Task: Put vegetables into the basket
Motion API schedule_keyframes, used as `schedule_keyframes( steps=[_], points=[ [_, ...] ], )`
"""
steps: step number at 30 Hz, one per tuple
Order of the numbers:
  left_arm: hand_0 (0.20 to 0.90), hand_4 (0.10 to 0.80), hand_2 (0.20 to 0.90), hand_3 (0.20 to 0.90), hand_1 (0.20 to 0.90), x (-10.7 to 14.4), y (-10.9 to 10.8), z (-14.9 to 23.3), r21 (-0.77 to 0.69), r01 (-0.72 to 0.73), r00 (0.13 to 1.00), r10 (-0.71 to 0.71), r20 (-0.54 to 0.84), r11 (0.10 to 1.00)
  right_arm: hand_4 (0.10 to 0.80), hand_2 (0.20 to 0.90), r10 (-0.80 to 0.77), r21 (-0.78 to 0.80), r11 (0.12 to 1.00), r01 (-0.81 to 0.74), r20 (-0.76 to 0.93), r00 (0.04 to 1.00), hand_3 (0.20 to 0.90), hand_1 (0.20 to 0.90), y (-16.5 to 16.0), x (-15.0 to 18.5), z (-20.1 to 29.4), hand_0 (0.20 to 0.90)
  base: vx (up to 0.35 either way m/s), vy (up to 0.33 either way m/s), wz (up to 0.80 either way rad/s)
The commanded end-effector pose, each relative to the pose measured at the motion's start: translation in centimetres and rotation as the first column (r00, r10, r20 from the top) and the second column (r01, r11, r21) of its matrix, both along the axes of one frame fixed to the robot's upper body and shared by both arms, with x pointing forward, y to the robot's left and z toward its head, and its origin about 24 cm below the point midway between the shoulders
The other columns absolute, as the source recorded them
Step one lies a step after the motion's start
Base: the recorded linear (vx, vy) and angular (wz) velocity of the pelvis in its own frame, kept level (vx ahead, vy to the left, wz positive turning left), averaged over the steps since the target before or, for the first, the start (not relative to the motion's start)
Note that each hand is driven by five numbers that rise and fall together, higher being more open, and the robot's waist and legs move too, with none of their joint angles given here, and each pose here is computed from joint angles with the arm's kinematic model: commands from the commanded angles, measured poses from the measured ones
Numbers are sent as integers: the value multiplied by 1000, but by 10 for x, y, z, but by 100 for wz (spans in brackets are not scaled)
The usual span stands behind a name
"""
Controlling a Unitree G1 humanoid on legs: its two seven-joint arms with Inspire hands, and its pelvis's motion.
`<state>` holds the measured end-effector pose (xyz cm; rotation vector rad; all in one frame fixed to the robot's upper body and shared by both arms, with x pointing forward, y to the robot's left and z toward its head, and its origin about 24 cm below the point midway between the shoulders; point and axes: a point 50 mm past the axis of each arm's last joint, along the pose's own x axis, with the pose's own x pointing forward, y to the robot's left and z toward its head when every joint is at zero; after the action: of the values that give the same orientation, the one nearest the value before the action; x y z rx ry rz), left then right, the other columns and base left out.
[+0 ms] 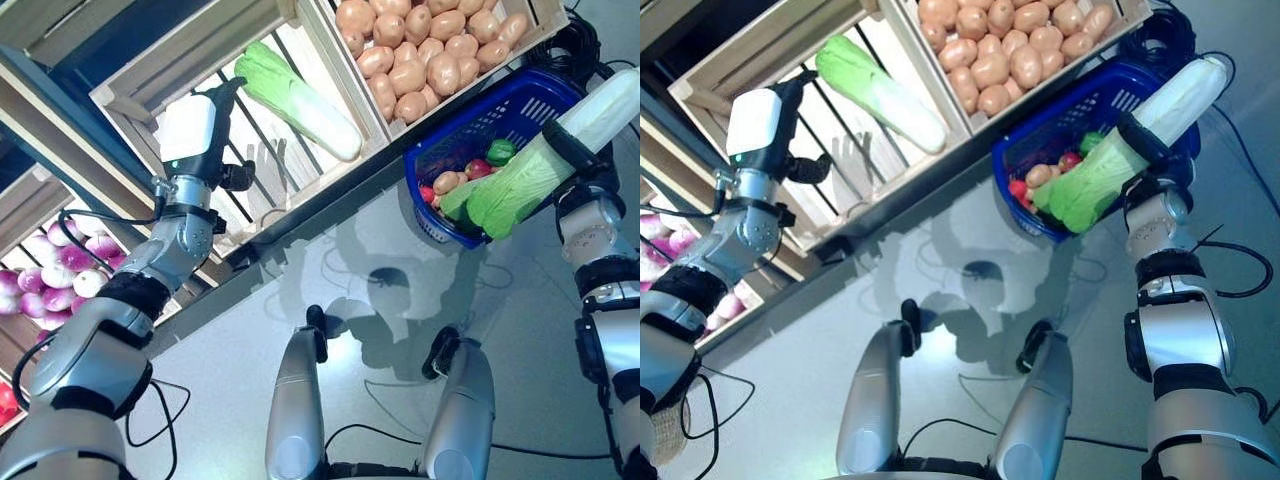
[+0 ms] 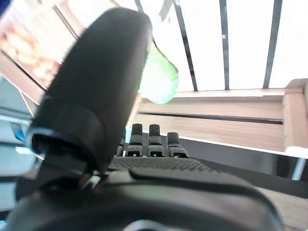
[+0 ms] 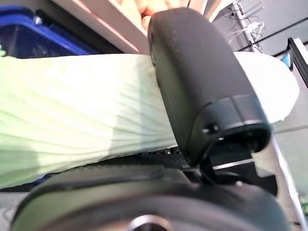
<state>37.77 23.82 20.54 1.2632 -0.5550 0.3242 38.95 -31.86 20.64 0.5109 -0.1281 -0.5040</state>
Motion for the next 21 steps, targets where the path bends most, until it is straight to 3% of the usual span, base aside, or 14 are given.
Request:
schedule_keyframes(
  steps=[1,12,21],
  points=[
    [900,800,900,900,900,-10,5,93,56,-52,927,27,373,997,800,900,21,-94,996,6,283,959,900,900,-11,-8,88,900,-40,18,-1],
    [900,800,900,900,900,-5,1,117,302,-200,914,66,401,932,800,900,142,-176,978,-113,161,977,900,900,8,4,88,900,-15,52,-3],
    [900,800,900,900,900,-5,7,125,377,-266,908,99,408,887,800,900,206,-187,967,-173,169,964,900,900,12,4,91,900,30,45,-8]
  ],
)
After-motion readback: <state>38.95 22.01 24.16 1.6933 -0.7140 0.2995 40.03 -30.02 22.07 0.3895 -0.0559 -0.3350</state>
